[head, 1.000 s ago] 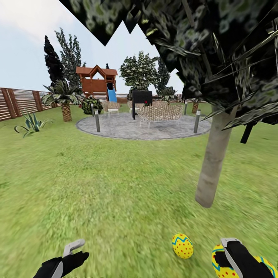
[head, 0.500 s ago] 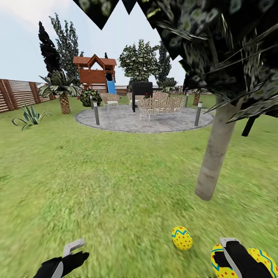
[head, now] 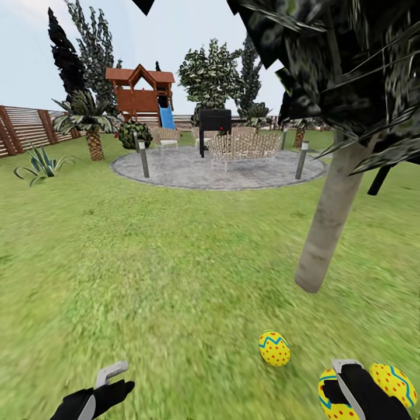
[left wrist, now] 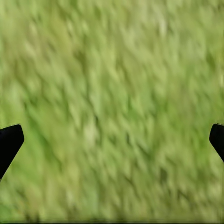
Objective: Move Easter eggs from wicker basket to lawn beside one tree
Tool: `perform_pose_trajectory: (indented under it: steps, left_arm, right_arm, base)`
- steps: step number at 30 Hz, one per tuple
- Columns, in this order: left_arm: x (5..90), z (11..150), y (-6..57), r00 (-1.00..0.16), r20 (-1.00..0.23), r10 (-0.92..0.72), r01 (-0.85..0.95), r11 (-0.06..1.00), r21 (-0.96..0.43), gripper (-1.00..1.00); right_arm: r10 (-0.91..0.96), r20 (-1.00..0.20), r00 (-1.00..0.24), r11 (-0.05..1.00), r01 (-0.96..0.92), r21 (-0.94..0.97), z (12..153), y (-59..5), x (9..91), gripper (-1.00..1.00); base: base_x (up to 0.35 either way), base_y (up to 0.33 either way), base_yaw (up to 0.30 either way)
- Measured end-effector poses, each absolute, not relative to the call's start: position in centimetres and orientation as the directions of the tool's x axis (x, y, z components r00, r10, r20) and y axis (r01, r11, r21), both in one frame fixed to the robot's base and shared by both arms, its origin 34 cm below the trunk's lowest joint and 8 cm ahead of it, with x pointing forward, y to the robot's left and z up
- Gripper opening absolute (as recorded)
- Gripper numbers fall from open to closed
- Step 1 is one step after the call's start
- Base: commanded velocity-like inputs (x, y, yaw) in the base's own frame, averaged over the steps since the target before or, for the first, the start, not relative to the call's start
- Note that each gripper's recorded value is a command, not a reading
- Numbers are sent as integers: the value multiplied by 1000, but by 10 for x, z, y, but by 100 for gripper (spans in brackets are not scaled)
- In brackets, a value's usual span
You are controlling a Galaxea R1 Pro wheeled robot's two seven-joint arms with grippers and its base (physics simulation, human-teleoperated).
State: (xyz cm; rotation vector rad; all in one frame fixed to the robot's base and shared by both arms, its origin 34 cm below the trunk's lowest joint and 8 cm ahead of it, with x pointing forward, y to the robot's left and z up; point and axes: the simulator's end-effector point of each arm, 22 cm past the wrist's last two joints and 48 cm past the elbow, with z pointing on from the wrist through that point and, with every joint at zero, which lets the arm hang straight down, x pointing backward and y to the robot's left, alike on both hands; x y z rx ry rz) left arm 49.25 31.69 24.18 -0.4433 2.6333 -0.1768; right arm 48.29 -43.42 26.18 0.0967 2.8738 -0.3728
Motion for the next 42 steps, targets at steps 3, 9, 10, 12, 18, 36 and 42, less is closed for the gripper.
perform_pose_trajectory:
  steps: [3,9,10,12,18,36,42]
  left_arm:
    - [489,236,317,-847,-411,-338,-281,940,-194,100]
    - [483,226,317,-857,-390,-338,-286,940,-187,100]
    - [482,224,317,-858,-386,-338,-287,940,-186,100]
    - [479,221,317,-861,-379,-338,-288,940,-184,100]
    - [472,210,316,-871,-358,-337,-292,940,-177,100]
    - [458,190,315,-888,-314,-335,-297,941,-162,100]
    - [450,180,315,-896,-292,-334,-301,941,-154,100]
  right_arm:
    - [34,-235,-971,965,93,-244,257,-434,480,-100]
    - [33,-211,-977,965,86,-247,246,-434,474,-100]
    - [33,-207,-978,965,85,-247,245,-434,473,-100]
    - [33,-199,-979,965,83,-248,241,-434,471,-100]
    - [32,-175,-984,966,76,-249,231,-433,464,-100]
    - [31,-127,-991,965,63,-253,211,-433,451,-100]
    - [29,-101,-994,965,54,-256,202,-433,444,-100]
  base:
    - [0,0,0]
    - [0,0,0]
    - [0,0,0]
    - [0,0,0]
    - [0,0,0]
    - [0,0,0]
    - [0,0,0]
